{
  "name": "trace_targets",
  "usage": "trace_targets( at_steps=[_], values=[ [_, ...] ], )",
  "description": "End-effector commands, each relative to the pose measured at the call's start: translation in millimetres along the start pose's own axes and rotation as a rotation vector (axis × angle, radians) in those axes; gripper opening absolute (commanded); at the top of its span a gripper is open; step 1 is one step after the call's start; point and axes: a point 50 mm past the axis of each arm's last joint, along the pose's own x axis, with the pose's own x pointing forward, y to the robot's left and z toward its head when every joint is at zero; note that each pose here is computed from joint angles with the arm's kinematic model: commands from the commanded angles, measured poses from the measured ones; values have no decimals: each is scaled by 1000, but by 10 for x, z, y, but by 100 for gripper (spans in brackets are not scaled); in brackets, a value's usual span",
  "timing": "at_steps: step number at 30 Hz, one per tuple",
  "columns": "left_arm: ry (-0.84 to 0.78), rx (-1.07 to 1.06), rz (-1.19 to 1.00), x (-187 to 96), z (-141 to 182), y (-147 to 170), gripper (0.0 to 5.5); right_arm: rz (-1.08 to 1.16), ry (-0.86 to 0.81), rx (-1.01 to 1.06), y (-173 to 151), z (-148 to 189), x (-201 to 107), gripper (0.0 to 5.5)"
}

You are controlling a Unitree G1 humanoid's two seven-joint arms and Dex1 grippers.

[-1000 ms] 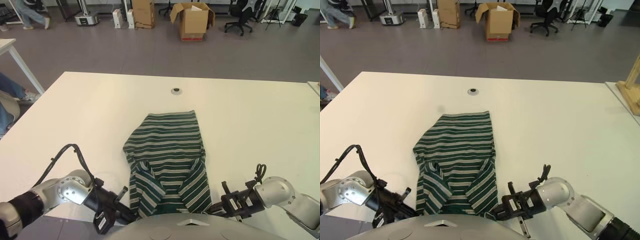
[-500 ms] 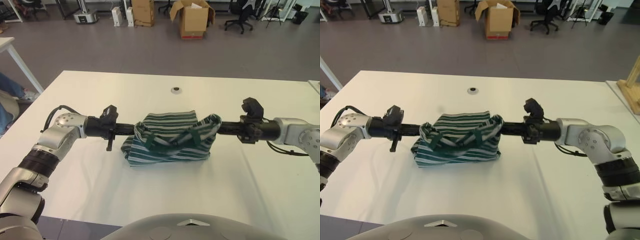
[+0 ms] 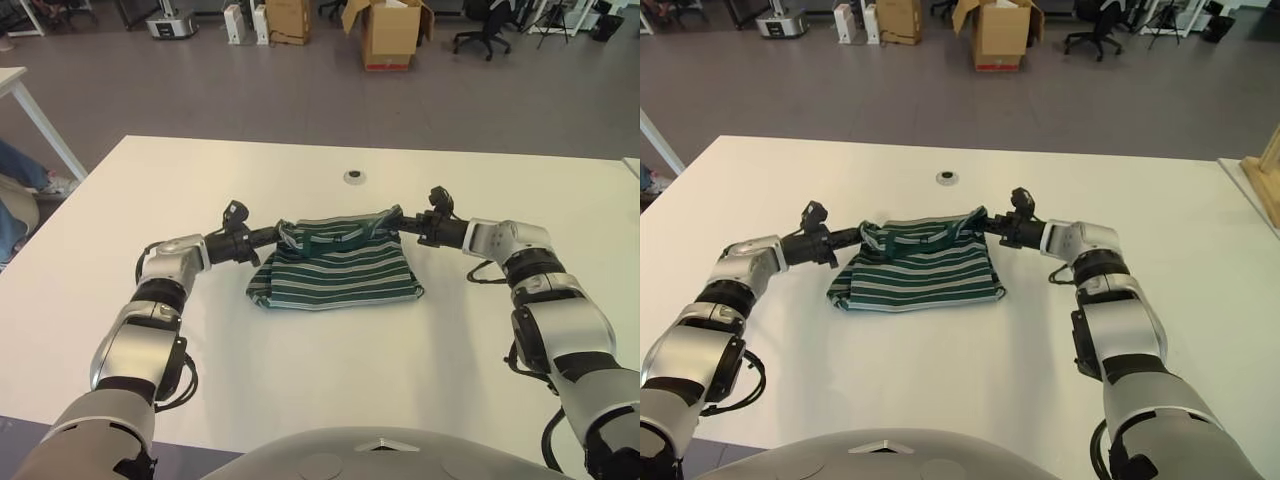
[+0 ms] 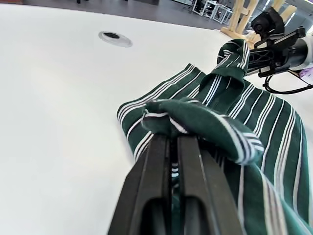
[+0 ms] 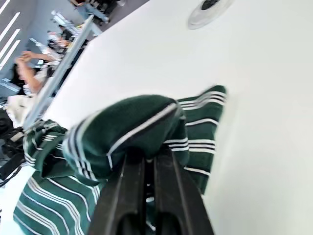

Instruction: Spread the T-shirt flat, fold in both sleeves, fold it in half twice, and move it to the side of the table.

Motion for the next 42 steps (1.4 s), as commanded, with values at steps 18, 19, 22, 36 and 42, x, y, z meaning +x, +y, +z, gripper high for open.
trace_targets(
  at_steps=[18,19,22,36,42],
  values=[
    [-99,-617,642,-124,-472,273,200,-321,-274,100,-202,225,-67,202],
    [-85,-530,710,-178,-417,325,204,-359,-262,-2,-231,241,-102,202],
    [-141,-79,646,-170,5,322,204,-234,-201,-373,-99,281,-87,202],
    [488,1369,-556,16,-359,-558,204,32,240,-790,238,-605,-193,202],
    [491,905,-835,47,-743,-1080,204,-49,261,-934,202,-515,36,202]
  ],
)
